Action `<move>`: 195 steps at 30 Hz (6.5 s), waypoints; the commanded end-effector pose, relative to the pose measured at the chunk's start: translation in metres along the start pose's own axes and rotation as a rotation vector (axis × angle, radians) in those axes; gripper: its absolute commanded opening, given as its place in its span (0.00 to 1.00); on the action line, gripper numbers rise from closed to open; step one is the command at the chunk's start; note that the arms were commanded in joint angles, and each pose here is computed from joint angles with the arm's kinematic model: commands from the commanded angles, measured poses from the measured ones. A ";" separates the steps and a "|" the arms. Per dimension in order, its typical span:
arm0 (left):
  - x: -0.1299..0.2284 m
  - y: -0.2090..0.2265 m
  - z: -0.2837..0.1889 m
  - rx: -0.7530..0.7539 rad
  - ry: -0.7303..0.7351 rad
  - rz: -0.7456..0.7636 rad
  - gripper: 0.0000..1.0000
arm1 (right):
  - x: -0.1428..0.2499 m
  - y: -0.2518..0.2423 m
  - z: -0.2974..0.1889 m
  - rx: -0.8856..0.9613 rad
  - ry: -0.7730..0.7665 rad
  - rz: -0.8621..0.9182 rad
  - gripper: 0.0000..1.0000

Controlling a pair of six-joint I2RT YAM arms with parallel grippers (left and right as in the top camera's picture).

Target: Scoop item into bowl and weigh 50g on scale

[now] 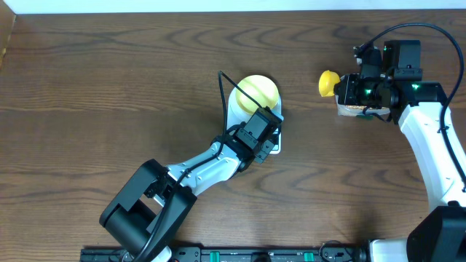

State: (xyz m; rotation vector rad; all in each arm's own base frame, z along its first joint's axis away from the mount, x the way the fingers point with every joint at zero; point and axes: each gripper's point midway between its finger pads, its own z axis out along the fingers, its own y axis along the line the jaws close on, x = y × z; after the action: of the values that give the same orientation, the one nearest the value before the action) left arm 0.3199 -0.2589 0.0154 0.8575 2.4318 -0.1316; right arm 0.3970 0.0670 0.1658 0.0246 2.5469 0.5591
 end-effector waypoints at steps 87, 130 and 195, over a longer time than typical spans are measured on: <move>-0.075 0.214 -0.173 -0.447 -0.556 -0.566 0.08 | -0.035 0.011 -0.011 -0.058 -0.125 -0.061 0.01; -0.020 0.290 -0.195 -0.549 -0.518 -0.759 0.98 | -0.033 -0.014 -0.028 -0.023 -0.102 -0.083 0.01; 0.003 0.121 -0.218 0.168 -0.250 0.063 0.98 | -0.010 0.027 -0.070 -0.082 -0.087 -0.137 0.01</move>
State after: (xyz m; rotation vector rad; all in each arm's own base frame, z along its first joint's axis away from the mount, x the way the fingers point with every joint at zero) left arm 0.2871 -0.1013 0.2018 0.9082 2.2126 -0.3963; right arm 0.3679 0.0598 0.2286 -0.1166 2.4363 0.5821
